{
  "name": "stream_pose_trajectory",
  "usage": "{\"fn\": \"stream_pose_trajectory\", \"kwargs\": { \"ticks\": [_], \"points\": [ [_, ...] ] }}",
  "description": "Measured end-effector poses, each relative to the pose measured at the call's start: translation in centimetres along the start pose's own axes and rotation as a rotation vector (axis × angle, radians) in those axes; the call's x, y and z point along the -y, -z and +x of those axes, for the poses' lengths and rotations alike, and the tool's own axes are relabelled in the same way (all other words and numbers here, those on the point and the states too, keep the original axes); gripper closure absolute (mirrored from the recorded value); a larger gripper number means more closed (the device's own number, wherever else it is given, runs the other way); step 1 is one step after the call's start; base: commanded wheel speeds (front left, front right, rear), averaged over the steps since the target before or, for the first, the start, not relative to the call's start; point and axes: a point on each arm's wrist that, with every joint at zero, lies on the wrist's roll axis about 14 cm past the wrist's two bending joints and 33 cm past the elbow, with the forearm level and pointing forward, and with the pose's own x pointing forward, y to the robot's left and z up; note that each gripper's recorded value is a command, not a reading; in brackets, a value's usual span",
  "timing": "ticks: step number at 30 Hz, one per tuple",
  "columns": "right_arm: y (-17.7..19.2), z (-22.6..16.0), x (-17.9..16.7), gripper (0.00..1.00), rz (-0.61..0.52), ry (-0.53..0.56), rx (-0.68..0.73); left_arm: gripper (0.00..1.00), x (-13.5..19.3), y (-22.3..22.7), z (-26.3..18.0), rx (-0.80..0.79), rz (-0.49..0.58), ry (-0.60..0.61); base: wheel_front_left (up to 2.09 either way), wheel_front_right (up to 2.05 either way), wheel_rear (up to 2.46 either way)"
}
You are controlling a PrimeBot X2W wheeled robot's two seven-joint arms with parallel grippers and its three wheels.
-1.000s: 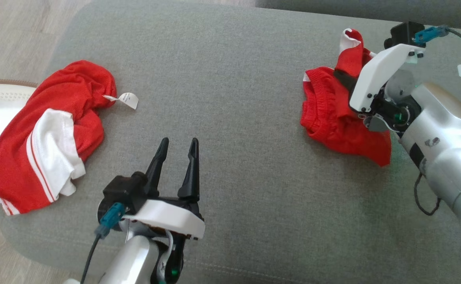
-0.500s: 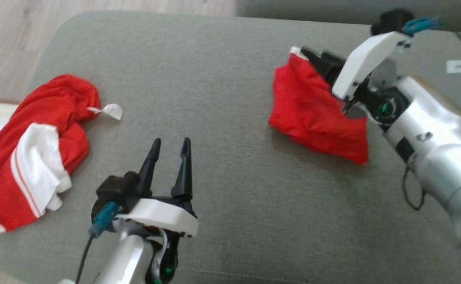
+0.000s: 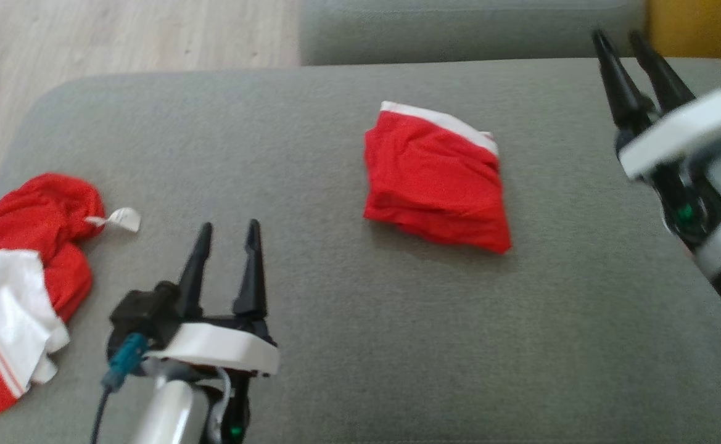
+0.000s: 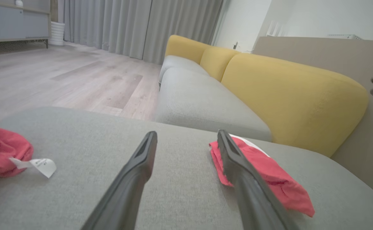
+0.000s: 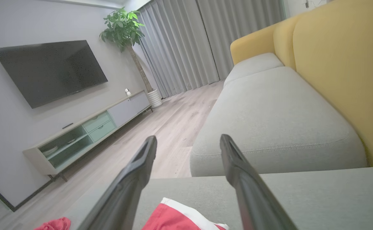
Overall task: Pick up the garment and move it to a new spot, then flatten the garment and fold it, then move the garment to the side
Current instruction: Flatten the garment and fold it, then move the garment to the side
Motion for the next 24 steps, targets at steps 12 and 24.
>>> {"fn": "stream_pose_trajectory", "kwargs": {
  "ticks": [12, 24],
  "points": [
    [1.2, -11.7, 3.9, 0.0, -0.162, 0.162, 0.156, 0.0, 0.5, -1.3, 0.4, 0.052, 0.102, 0.044, 0.0, 0.0, 0.0],
    [6.8, -17.1, 2.5, 0.0, -0.191, 0.285, 0.123, 0.0, -1.3, 0.2, -1.2, 0.0, 0.176, 0.02, 0.0, 0.0, 0.0]
  ]
}}
